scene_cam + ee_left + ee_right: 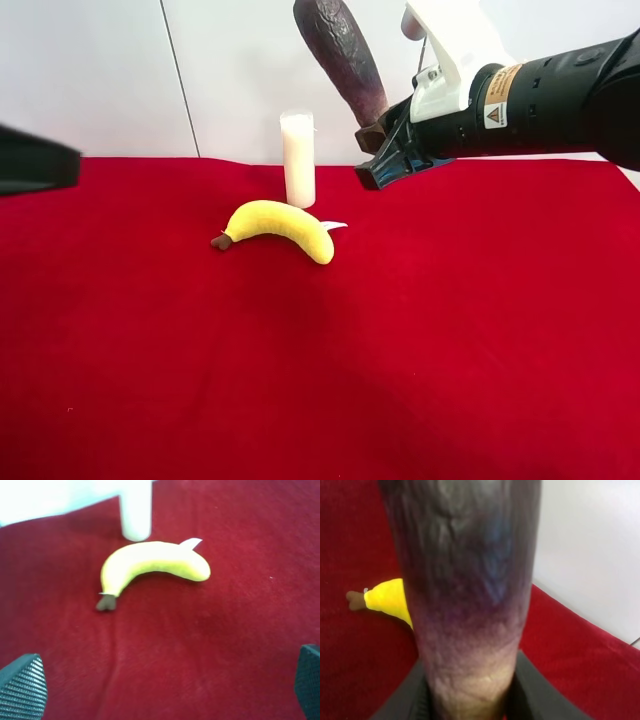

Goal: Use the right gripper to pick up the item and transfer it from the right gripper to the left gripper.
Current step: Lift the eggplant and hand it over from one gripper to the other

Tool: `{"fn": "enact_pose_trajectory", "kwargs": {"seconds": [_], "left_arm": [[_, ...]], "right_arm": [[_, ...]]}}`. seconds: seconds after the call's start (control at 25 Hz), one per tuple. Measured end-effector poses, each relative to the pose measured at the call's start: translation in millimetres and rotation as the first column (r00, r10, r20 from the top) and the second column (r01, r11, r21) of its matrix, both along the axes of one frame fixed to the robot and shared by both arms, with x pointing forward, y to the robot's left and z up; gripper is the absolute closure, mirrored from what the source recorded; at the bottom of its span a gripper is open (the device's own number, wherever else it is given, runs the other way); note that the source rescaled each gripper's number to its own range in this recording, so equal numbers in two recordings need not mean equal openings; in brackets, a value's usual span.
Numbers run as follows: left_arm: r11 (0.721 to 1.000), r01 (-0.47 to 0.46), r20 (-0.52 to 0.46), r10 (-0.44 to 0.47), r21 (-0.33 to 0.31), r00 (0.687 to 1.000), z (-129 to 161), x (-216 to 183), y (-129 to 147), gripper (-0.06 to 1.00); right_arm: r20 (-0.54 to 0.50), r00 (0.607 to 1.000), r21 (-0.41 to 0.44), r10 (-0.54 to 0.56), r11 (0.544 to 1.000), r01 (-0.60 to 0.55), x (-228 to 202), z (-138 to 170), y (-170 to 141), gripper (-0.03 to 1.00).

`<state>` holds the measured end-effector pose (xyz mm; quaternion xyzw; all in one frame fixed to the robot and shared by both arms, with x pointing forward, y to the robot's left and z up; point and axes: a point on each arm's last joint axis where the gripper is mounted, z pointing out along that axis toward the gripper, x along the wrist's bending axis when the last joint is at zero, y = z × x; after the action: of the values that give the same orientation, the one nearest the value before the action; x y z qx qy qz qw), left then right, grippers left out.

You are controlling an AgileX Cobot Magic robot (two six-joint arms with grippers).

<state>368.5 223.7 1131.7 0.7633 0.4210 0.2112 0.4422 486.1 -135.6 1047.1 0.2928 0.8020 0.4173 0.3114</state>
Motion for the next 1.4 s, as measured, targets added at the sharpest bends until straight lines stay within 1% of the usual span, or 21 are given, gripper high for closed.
{"fn": "enact_pose_trajectory", "kwargs": {"seconds": [0.08,0.16,0.28,0.4,0.52,0.72,0.84,0.96,1.2,1.4], "left_arm": [[0.999,0.041,0.016,-0.042,0.022,0.999,6.2,9.1,-11.3,-0.06],[0.997,0.07,0.026,-0.071,0.027,0.997,12.5,17.2,-21.6,-0.06],[0.994,0.102,0.007,-0.103,0.034,0.995,12.5,29.1,-36.9,-0.06],[0.993,0.11,-0.017,-0.11,0.031,0.994,8.7,41.1,-49.6,-0.06],[0.993,0.118,-0.015,-0.118,0.029,0.993,11.1,51.1,-59.4,-0.06],[0.989,0.151,0.015,-0.151,0.013,0.988,27.6,62.1,-78.9,-0.06],[0.985,0.174,0.027,-0.175,0.019,0.984,32.4,69.4,-92.5,-0.06],[0.982,0.189,0.06,-0.191,0.025,0.98,33.8,77.7,-105.4,-0.06],[0.978,0.207,0.15,-0.206,0.012,0.967,28.4,92.0,-125.1,-0.06],[0.974,0.226,0.219,-0.228,0.034,0.949,23.4,100.7,-136.0,-0.06]], "right_arm": [[0.0,1.0,0.0,0.0,1.0,0.0,0.0,0.0,0.0,0.97],[0.0,1.0,0.0,0.0,1.0,0.0,0.0,0.0,0.0,0.97],[0.0,1.0,0.0,0.0,1.0,0.0,0.0,0.0,0.0,0.97],[0.0,1.0,0.0,0.0,1.0,0.0,0.0,0.0,0.0,0.97],[0.0,1.0,0.0,0.0,1.0,0.0,0.0,0.0,0.0,0.97],[0.0,1.0,0.0,0.0,1.0,0.0,0.0,0.0,0.0,0.97],[0.0,1.0,0.0,0.0,1.0,0.0,0.0,0.0,0.0,0.97],[0.0,1.0,0.0,0.0,1.0,0.0,0.0,0.0,0.0,0.97],[0.0,1.0,0.0,0.0,1.0,0.0,0.0,0.0,0.0,0.97],[0.0,1.0,0.0,0.0,1.0,0.0,0.0,0.0,0.0,0.97]]}}
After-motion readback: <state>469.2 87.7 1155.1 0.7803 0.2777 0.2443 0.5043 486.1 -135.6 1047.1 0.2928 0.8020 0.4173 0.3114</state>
